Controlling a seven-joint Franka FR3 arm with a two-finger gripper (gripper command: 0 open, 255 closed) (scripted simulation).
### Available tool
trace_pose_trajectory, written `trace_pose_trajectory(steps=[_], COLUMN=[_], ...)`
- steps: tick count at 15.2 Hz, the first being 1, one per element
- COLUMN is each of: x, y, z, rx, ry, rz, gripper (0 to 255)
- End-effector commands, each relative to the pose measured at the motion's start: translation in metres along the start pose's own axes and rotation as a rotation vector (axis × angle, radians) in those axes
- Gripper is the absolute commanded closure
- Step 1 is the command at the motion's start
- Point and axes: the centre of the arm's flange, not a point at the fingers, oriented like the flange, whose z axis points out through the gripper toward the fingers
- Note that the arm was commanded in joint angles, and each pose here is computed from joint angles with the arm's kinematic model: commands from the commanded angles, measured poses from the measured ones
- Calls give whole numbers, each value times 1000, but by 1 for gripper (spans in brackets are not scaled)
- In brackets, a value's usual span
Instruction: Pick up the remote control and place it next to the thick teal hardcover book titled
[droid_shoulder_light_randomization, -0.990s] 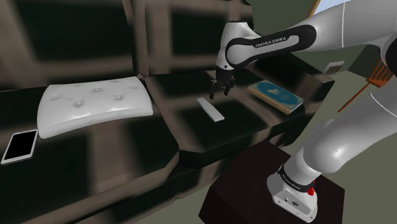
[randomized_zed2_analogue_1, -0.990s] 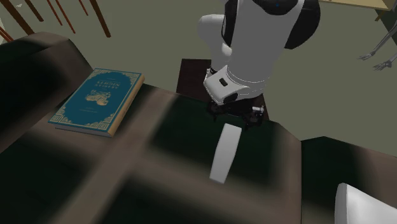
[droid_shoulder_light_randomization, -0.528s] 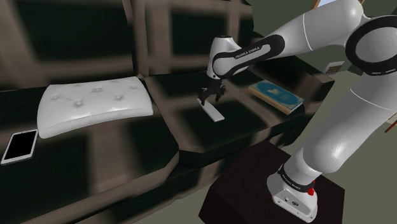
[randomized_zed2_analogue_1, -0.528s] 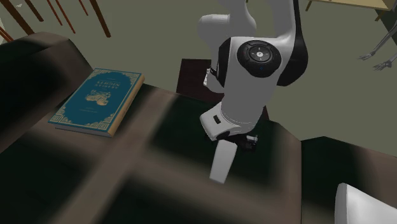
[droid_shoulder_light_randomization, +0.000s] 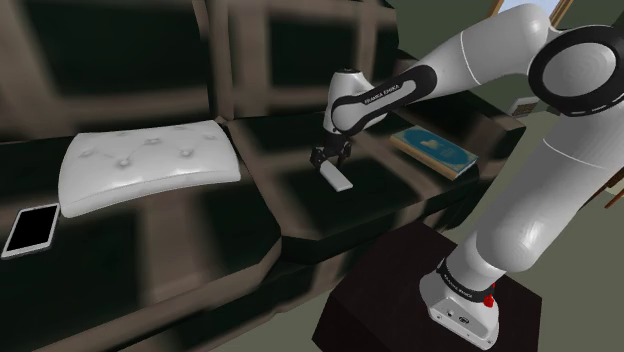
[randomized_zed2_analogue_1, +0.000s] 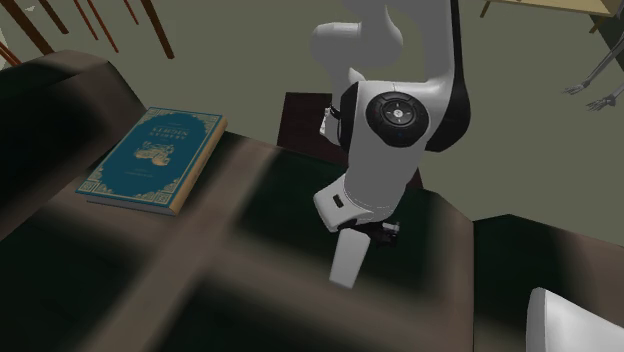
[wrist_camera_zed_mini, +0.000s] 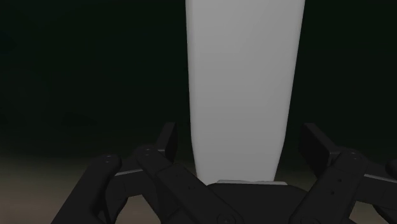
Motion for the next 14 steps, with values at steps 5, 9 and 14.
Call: trace_pose_trajectory(steps=[5,9,14], x=[0,0,0], y=[0,0,0], z=[1,1,1], rx=[0,0,0], ry=[0,0,0], rz=[0,0,0], gripper=[0,255,255])
